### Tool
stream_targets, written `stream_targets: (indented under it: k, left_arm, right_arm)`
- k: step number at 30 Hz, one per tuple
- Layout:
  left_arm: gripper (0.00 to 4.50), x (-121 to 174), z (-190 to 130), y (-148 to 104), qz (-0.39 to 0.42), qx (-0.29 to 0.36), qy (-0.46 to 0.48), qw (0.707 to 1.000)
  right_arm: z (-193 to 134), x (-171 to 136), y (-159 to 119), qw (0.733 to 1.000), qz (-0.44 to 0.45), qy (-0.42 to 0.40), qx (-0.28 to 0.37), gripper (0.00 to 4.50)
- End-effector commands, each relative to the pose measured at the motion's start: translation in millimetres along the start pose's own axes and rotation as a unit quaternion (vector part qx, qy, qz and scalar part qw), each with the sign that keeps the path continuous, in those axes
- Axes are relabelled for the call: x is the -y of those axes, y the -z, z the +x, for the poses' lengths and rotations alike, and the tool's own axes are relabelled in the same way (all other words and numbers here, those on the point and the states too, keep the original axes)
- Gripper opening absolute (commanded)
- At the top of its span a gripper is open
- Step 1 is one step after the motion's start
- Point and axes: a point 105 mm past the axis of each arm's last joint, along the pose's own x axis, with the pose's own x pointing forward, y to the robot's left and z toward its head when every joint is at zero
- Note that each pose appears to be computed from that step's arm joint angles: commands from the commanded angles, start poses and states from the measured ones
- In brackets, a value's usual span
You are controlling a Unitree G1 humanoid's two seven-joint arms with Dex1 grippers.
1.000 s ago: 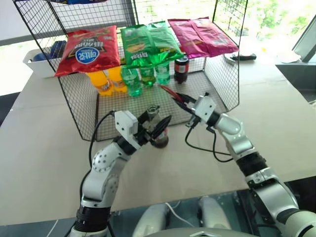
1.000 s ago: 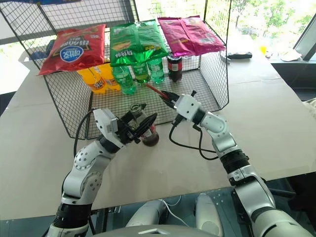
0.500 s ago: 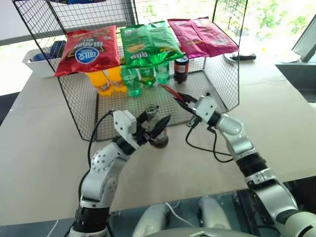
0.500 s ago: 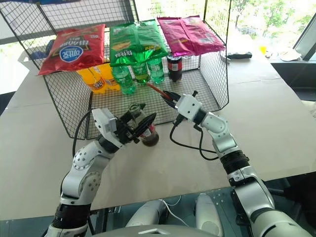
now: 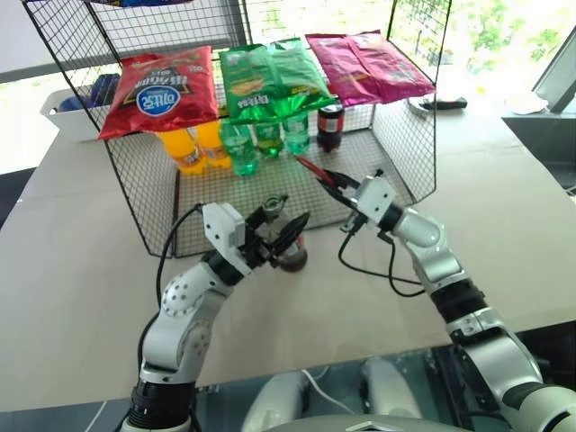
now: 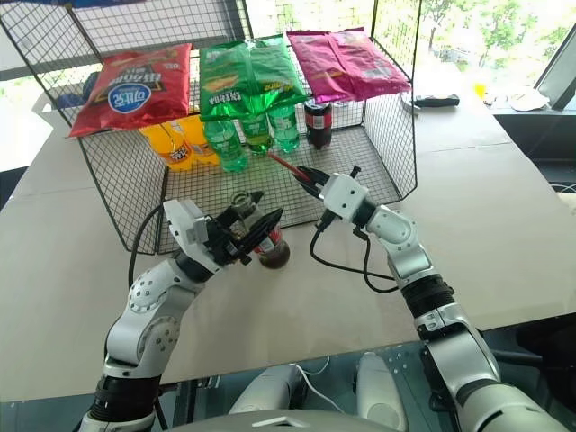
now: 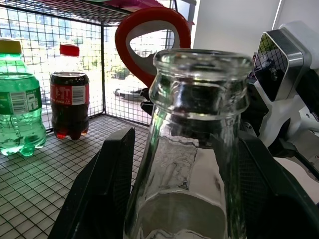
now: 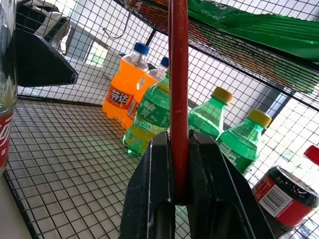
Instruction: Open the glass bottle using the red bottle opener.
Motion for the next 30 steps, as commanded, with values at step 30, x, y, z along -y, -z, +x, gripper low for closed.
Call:
stream_targets:
  k: [30]
  left_arm:
    - [4.5,10,-25,-7,0.031,-0.019,0.016,0.999]
  right_arm:
    - [-23,-19,28,0.957,0.271,0.019,-0.101,1.58]
